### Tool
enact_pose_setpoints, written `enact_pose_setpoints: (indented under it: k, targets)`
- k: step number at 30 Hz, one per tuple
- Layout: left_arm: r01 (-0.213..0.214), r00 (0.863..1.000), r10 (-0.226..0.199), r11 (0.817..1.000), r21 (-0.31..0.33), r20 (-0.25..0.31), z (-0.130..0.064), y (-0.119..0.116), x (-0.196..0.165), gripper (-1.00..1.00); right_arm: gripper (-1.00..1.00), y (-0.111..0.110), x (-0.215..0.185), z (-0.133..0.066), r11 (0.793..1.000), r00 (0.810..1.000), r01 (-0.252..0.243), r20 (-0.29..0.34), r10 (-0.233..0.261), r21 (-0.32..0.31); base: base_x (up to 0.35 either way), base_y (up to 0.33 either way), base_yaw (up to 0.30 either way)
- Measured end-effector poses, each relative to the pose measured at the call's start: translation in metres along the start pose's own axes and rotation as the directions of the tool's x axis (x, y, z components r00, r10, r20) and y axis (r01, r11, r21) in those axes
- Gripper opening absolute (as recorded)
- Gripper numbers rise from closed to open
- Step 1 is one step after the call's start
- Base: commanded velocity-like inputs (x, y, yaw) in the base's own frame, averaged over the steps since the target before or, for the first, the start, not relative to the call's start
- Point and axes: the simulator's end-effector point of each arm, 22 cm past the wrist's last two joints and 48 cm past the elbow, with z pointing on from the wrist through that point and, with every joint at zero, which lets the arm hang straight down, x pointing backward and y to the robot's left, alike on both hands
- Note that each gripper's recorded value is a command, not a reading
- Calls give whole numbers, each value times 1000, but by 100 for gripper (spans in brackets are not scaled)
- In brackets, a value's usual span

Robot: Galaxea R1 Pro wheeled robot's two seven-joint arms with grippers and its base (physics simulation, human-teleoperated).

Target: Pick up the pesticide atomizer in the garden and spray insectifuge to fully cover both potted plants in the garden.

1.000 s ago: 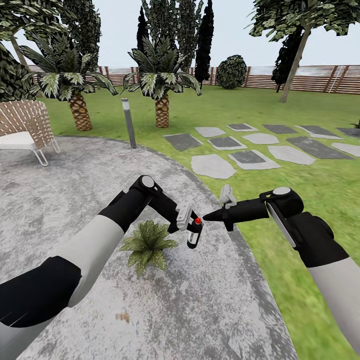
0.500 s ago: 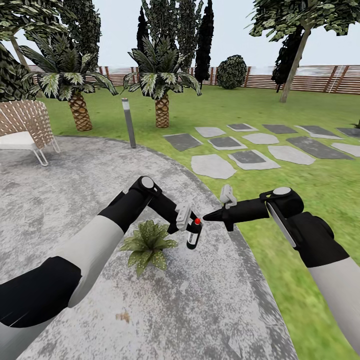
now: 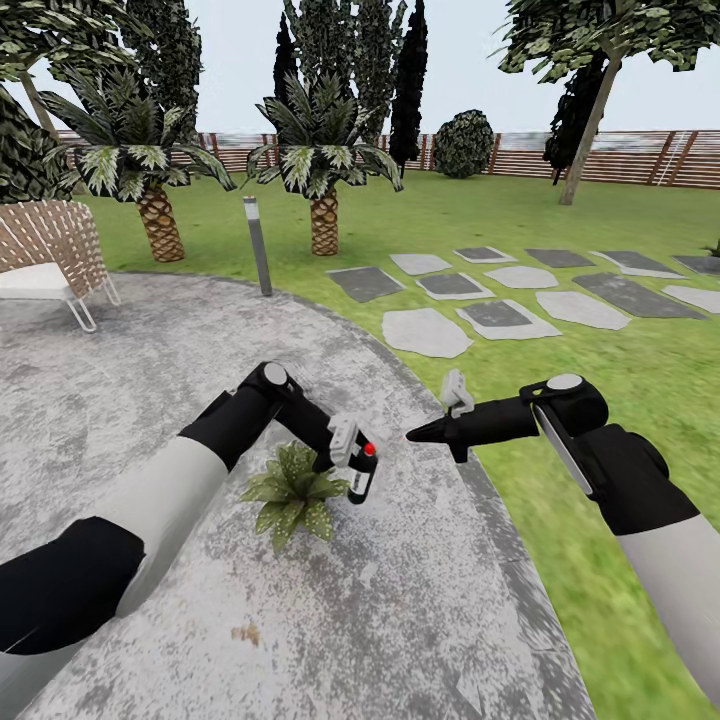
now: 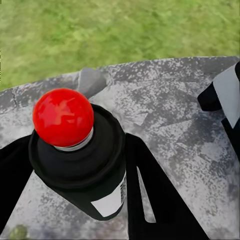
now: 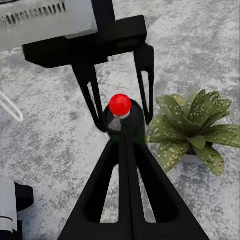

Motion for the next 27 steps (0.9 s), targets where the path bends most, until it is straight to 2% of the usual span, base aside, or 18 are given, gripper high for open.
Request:
enact_pose_setpoints:
  k: [5, 8, 10, 11, 13, 15, 16, 17, 18, 19, 20, 21, 22, 23, 24, 25, 27]
  targets:
    - [84, 995, -86, 995, -47, -48, -34, 3, 54, -100, -100, -10, 12, -13, 1000, 1000, -4, -26, 5, 30, 0, 0, 0]
    - [103, 993, -106, 993, -63, -52, -44, 4, 65, -100, -100, -12, 17, -15, 999, 999, -6, -37, 8, 40, 0, 0, 0]
    - [106, 993, -110, 992, -68, -51, -47, 5, 67, -100, -100, -21, 28, -16, 997, 997, 3, -78, 3, 78, 0, 0, 0]
    - [106, 993, -110, 992, -73, -50, -48, 6, 67, -100, -100, -34, 41, -18, 991, 991, 24, -133, -6, 134, 0, 0, 0]
    - [108, 993, -111, 991, -82, -38, -51, 8, 64, -100, -100, -50, 54, -24, 978, 980, 56, -198, -15, 199, 0, 0, 0]
    - [159, 987, -156, 980, -123, 35, -64, 18, 55, -100, -100, -61, 62, -30, 966, 970, 77, -241, -16, 247, 0, 0, 0]
    - [228, 972, -215, 962, -150, 96, -75, 25, 49, -100, -100, -67, 65, -34, 959, 966, 86, -258, -14, 270, 0, 0, 0]
    - [304, 947, -278, 937, -170, 161, -88, 33, 45, -100, -100, -76, 64, -42, 949, 967, 85, -254, -5, 304, 0, 0, 0]
    - [349, 928, -313, 920, -177, 202, -95, 37, 42, -100, -100, -85, 60, -52, 937, 972, 76, -234, 6, 341, 0, 0, 0]
    - [412, 896, -358, 891, -192, 262, -107, 45, 40, -100, -100, -107, 49, -78, 902, 984, 49, -175, 30, 428, 0, 0, 0]
    - [479, 856, -395, 848, -227, 332, -124, 58, 42, -100, -100, -134, 36, -118, 841, 995, -5, -82, 59, 540, 0, 0, 0]
    - [518, 831, -410, 817, -254, 375, -136, 67, 45, -100, 100, -151, 30, -148, 791, 997, -51, -15, 75, 610, 0, 0, 0]
    - [569, 797, -423, 766, -300, 431, -151, 80, 53, -100, 100, -169, 29, -187, 716, 994, -103, 51, 93, 690, 0, 0, 0]
    - [601, 776, -434, 731, -324, 458, -156, 86, 62, -100, 100, -178, 32, -208, 672, 991, -133, 82, 106, 729, 0, 0, 0]
    - [644, 745, -456, 683, -345, 487, -156, 89, 79, -100, 100, -187, 39, -229, 620, 988, -148, 93, 121, 771, 0, 0, 0]
    - [680, 716, -472, 639, -360, 514, -155, 89, 96, -100, 100, -192, 45, -243, 582, 987, -153, 93, 132, 798, 0, 0, 0]
    - [710, 689, -463, 583, -394, 557, -165, 90, 111, -100, 100, -196, 50, -259, 548, 984, -172, 111, 143, 819, 0, 0, 0]
